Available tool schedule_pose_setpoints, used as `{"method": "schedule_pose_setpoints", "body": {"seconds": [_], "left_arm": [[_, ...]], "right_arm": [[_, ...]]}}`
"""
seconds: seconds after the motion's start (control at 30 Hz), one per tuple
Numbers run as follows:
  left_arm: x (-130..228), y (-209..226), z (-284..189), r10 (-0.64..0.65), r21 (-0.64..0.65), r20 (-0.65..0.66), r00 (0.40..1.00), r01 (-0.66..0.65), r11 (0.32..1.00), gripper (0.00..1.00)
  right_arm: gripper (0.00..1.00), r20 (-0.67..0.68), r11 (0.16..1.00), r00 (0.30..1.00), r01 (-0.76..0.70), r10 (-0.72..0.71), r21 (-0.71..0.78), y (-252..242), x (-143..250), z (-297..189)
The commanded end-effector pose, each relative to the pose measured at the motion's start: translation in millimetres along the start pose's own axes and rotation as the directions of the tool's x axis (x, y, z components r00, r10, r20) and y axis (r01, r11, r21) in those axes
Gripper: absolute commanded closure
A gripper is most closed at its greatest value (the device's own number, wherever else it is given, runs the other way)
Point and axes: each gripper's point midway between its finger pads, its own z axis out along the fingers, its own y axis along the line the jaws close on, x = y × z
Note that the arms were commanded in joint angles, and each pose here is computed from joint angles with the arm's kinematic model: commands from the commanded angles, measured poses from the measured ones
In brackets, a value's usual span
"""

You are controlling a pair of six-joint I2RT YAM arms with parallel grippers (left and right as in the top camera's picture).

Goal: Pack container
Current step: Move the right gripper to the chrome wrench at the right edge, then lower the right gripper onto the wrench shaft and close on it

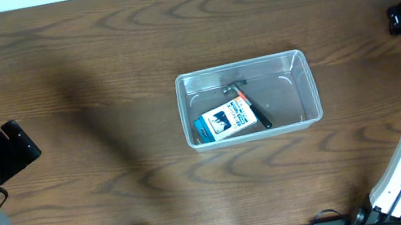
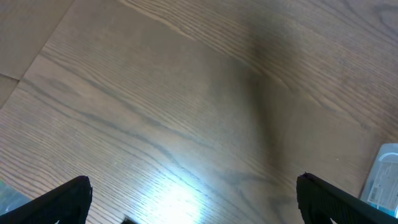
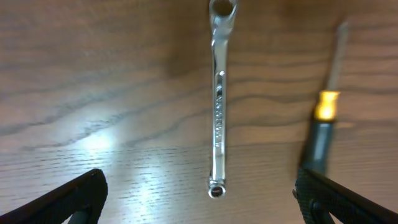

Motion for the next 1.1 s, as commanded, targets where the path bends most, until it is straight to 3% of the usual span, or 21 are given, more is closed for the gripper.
{"method": "schedule_pose_setpoints", "body": {"seconds": [0.0, 0.33, 1.07], "left_arm": [[-2.7, 0.1, -1.8, -0.016, 0.004, 0.008, 1.000, 0.016, 1.000, 0.02], [-2.7, 0.1, -1.8, -0.016, 0.004, 0.008, 1.000, 0.016, 1.000, 0.02], [-2.7, 0.1, -1.8, -0.016, 0.004, 0.008, 1.000, 0.016, 1.000, 0.02]], "right_arm": [[0.01, -0.023, 1.000, 1.000, -0.013, 0.013, -0.019, -8.0, 7.2, 13.3], [0.02, -0.004, 0.984, 0.995, -0.096, 0.097, -0.153, -18.4, 22.4, 24.8], [0.01, 0.047, 0.993, 0.999, 0.014, -0.008, -0.116, -15.5, 5.9, 26.4]]}}
